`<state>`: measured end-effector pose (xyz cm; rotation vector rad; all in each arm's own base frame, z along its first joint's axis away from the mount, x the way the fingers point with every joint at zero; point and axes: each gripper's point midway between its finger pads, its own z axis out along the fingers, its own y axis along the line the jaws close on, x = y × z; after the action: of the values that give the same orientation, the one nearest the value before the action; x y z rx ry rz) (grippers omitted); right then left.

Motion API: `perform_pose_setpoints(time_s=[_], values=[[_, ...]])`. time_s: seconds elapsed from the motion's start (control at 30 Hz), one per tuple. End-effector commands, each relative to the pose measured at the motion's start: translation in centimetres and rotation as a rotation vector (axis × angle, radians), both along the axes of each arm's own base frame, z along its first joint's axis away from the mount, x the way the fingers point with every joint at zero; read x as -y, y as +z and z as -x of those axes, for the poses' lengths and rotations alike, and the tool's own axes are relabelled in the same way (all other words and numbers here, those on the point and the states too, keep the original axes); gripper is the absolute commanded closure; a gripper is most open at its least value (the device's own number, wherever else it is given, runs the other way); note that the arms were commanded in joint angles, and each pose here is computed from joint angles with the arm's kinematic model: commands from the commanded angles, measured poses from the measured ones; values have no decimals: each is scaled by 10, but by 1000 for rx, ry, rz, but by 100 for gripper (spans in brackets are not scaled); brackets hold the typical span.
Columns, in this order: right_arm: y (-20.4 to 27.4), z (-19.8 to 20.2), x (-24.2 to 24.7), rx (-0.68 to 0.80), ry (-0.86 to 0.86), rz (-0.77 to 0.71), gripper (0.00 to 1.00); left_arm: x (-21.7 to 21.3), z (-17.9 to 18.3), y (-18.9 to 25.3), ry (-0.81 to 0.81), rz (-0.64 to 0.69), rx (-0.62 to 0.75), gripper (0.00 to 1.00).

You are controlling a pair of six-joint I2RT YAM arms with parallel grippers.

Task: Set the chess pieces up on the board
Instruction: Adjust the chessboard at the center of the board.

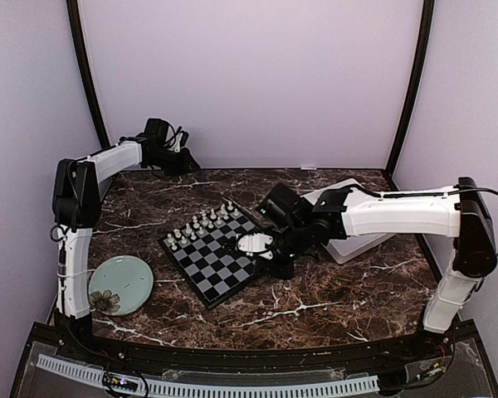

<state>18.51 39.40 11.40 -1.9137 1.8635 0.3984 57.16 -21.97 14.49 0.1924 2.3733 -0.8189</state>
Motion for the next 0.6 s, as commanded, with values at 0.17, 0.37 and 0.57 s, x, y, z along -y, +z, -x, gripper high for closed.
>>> perform_pose_setpoints(time_s=[0.17, 0.37, 0.57], values=[[14, -142, 76, 160, -420, -17, 93, -28, 63, 51, 154, -123, 15, 84], [-20, -199, 81, 195, -515, 23, 97, -62, 137, 55, 310, -167, -48, 90], [-61, -212, 69, 169, -490, 69, 98, -89, 188, 45, 355, -216, -62, 95]])
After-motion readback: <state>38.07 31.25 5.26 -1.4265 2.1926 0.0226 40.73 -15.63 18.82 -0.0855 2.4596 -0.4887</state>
